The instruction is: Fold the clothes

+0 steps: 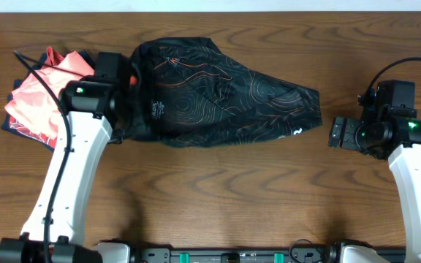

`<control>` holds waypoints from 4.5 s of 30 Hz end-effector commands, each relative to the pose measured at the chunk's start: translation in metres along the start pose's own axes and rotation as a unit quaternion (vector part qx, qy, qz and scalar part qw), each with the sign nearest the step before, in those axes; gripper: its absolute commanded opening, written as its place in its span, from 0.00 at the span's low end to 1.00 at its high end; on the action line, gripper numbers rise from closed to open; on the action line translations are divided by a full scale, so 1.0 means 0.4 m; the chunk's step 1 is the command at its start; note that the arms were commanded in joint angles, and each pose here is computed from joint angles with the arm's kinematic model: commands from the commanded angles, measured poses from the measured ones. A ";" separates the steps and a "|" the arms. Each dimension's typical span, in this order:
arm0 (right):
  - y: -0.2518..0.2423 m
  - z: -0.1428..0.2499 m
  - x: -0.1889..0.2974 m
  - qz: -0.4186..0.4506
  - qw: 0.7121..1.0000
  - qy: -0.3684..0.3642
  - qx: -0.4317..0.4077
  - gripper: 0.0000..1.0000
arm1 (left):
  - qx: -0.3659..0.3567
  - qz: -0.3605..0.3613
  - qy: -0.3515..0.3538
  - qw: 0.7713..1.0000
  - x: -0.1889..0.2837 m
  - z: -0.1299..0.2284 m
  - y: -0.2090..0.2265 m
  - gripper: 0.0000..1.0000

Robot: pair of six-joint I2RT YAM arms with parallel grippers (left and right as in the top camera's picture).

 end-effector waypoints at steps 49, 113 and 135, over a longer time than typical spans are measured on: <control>0.011 0.015 -0.045 -0.038 0.998 0.041 -0.010 0.97 | -0.029 -0.029 0.128 0.991 -0.419 0.025 -0.049 0.56; 0.127 -0.052 -0.133 -0.158 0.987 -0.002 -0.006 0.64 | -0.012 0.091 0.007 0.996 0.010 0.101 0.026 0.06; 0.223 -0.113 -0.446 -0.175 0.984 0.001 -0.025 0.64 | -0.005 0.058 0.032 0.998 -0.021 0.091 0.036 0.07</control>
Point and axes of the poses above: each gripper's point midway between its finger pads, its own x axis back along the fingers, its own y axis along the line the jaws close on, z = x × y, the point moved 10 cm from there along x, back along the fingers, and after that the axes turned 3 degrees about x, right-handed, at the moved point
